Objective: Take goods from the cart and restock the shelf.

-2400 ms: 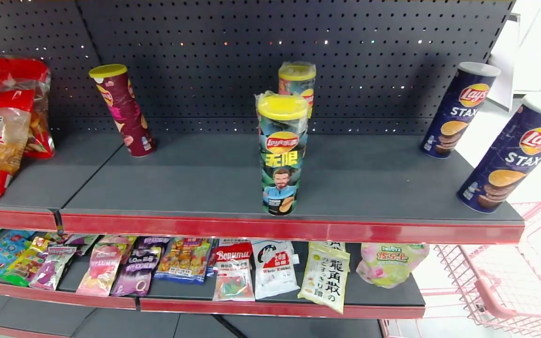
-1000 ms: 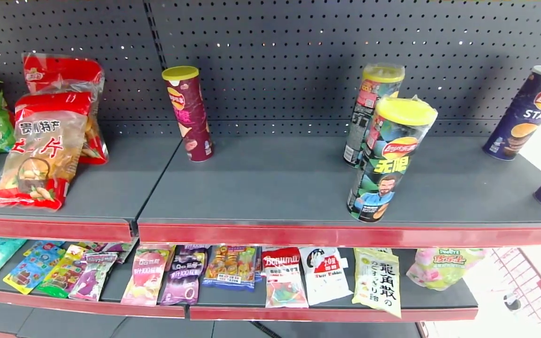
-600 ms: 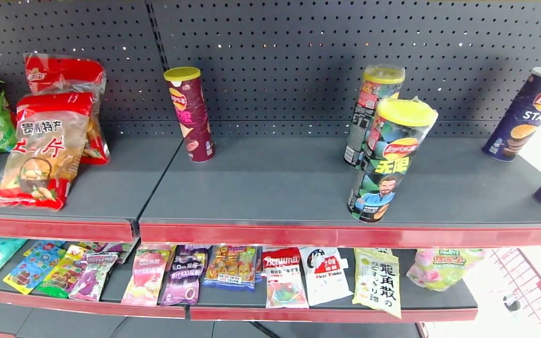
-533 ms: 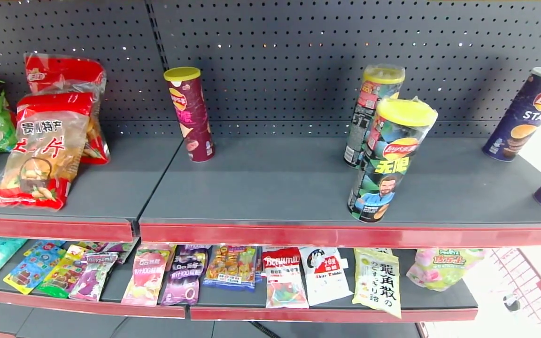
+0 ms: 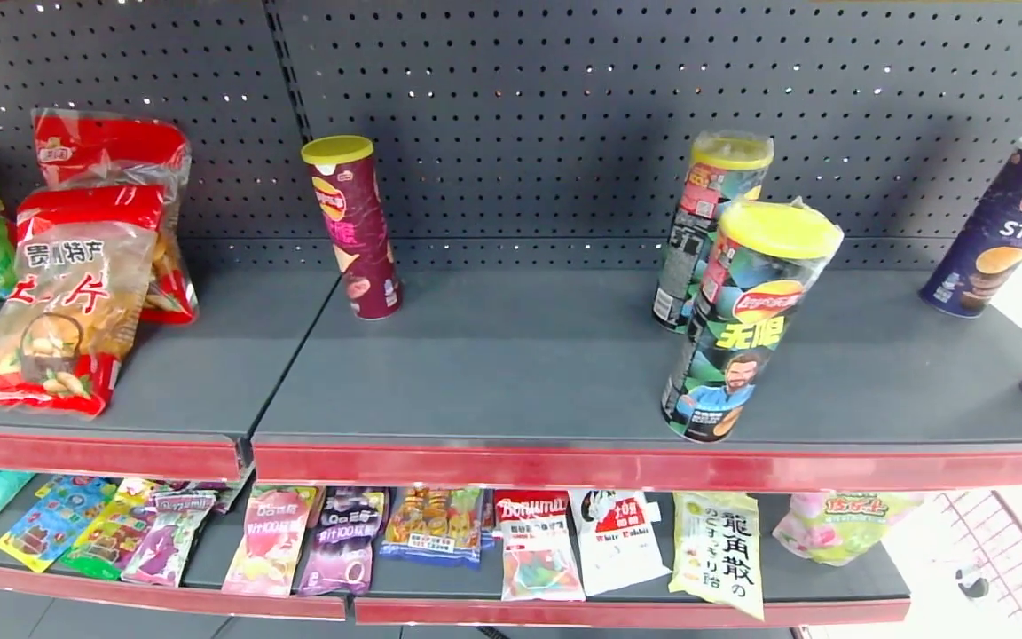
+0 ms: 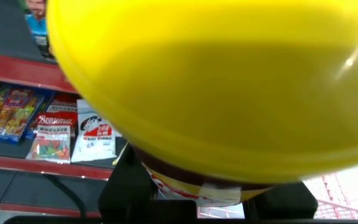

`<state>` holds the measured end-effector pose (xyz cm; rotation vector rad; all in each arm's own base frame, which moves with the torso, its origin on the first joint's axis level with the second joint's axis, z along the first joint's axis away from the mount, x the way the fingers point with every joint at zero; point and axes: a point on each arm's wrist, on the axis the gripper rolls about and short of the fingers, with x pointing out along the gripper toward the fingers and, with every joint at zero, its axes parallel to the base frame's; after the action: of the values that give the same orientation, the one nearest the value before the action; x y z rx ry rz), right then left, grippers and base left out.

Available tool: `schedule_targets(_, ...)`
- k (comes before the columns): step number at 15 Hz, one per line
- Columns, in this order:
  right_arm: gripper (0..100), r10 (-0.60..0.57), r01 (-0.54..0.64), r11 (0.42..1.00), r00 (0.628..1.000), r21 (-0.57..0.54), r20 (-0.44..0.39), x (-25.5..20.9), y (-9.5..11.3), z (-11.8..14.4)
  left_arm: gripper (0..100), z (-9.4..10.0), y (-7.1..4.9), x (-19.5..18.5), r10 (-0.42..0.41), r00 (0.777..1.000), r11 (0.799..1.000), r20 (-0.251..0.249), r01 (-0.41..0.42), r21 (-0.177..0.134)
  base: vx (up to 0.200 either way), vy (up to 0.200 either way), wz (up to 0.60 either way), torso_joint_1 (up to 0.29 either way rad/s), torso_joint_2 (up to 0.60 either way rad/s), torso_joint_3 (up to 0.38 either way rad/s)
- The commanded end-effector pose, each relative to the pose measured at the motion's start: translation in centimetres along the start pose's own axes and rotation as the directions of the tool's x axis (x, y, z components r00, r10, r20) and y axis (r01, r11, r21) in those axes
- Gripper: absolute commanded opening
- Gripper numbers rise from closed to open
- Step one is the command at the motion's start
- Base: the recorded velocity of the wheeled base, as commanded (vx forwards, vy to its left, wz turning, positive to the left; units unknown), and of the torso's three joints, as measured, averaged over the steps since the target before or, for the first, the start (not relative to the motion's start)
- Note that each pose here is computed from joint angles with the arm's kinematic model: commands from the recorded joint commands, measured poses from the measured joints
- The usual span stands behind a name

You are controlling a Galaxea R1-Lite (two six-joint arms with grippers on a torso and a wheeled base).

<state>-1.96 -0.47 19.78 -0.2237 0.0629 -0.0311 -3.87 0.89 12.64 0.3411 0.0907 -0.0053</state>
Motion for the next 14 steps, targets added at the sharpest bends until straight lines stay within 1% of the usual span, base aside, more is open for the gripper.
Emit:
schedule_targets(1, 0, 0.002, -0.002, 1.000, 1.000, -0.001, -0.003, 0.06, 0.01, -0.02, 100, 0.01, 0.00, 0.02, 0.001, 1.000, 1.000, -0.001, -0.001, 0.000, 0.000, 0.000, 0.00, 0.000, 0.00, 0.000)
schedule_targets(3, 0, 0.001, -0.001, 1.000, 1.000, -0.001, -0.002, 0.04, 0.00, 0.02, 100, 0.01, 0.00, 0.02, -0.001, 1.000, 1.000, -0.001, 0.001, 0.000, 0.000, 0.000, 0.00, 0.000, 0.00, 0.000)
schedule_targets(14, 0, 0.001, -0.001, 1.000, 1.000, -0.001, 0.000, 0.04, 0.00, 0.03, 100, 0.01, -0.01, 0.02, -0.005, 1.000, 1.000, 0.000, 0.005, 0.000, 0.000, 0.200, 0.00, -0.002, 0.00, 0.002)
